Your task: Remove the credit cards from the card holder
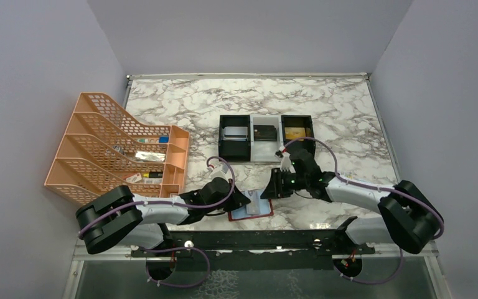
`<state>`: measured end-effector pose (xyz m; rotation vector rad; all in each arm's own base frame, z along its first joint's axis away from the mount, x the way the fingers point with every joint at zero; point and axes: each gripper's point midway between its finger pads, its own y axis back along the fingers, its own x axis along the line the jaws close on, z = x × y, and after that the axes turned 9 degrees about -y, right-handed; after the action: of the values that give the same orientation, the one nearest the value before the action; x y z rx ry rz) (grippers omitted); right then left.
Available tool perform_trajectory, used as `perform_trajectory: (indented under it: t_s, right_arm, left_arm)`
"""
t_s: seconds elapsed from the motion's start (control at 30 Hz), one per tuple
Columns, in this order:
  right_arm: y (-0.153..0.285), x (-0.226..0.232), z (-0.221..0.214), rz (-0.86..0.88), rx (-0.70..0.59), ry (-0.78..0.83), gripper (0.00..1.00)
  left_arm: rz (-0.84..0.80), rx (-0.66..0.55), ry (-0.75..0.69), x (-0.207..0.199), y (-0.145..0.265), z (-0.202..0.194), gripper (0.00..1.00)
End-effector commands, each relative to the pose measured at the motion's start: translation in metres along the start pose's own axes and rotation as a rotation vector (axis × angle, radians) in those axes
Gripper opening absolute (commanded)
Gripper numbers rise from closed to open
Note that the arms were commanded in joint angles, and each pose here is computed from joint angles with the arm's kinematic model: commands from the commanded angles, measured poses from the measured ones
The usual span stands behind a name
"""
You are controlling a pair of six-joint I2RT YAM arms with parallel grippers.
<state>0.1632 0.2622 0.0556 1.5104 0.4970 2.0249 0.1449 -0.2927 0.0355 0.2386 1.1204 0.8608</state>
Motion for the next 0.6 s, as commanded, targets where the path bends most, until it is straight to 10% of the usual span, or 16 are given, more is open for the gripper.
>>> perform_trajectory:
  t_s: [0.0, 0.57]
  right_arm:
    - [-0.012, 0.022, -0.008, 0.115, 0.092, 0.060, 0.26]
    - [-0.029, -0.048, -0.029, -0.128, 0.053, -0.088, 0.17]
  left_arm:
    - [0.059, 0.009, -0.035, 0.012, -0.001, -0.003, 0.00]
    - [-0.034, 0.080, -0.047, -0.008, -0.001, -0.013, 0.22]
